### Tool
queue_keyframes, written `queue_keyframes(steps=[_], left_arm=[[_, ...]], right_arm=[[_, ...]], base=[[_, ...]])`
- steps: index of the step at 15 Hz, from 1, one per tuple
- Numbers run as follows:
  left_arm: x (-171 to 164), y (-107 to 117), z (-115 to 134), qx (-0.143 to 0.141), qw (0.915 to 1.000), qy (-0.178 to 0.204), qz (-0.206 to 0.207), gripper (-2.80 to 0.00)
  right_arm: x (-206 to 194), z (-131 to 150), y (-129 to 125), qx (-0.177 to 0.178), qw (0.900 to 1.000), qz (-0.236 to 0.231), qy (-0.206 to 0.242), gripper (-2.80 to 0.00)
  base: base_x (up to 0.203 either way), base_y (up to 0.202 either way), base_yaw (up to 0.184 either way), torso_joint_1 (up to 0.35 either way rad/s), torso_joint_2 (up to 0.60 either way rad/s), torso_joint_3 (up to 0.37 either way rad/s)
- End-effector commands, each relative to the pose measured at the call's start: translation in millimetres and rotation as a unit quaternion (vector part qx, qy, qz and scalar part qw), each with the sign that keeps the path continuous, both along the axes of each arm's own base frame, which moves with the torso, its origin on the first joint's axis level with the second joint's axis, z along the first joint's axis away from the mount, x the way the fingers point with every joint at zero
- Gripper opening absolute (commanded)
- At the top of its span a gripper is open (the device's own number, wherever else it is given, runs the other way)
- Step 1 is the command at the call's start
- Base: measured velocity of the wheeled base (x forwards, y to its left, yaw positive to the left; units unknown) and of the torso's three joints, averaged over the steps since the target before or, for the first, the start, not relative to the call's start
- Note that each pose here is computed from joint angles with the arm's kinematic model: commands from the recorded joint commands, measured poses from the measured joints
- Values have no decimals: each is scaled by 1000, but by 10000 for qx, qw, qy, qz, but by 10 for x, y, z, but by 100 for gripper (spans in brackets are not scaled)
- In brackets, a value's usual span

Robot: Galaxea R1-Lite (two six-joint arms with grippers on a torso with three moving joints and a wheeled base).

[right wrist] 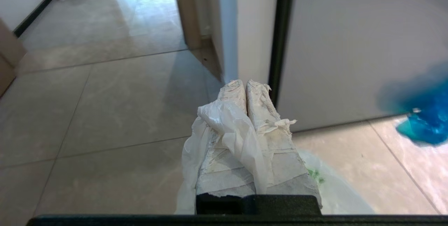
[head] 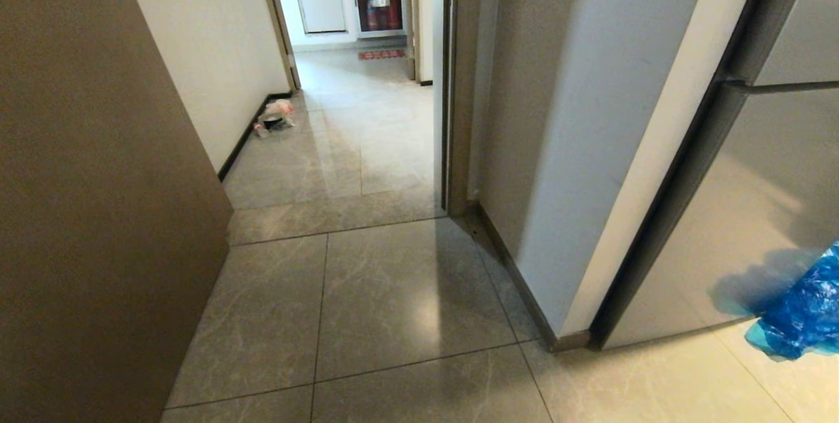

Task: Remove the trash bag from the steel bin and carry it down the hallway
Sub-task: Put the trash bag at the door

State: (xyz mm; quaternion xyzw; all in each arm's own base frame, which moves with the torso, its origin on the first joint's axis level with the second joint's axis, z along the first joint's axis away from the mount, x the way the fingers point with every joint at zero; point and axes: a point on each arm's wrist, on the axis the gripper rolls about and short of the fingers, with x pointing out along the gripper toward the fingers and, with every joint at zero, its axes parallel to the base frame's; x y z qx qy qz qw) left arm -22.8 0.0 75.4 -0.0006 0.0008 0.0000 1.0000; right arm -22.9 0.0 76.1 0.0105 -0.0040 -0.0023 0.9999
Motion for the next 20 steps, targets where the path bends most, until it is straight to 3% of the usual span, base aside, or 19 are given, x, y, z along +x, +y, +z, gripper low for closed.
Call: queue_keyframes(steps=[1,10,20], left_arm=[[0,0,0,-6,10000,-5,8,-280],[0,0,1,-1,10000,-5,0,-280],[0,0,1,-1,10000,-8,8,-280]], right_arm=[[0,1,0,2,10000,0,-7,-280],[0,-1,0,10,10000,0,1,-280],[0,0,0,2,10000,8,3,-280]], base=[[0,0,0,0,0,0],[-1,-13,155,1,2,3],[0,-1,5,0,1,0]])
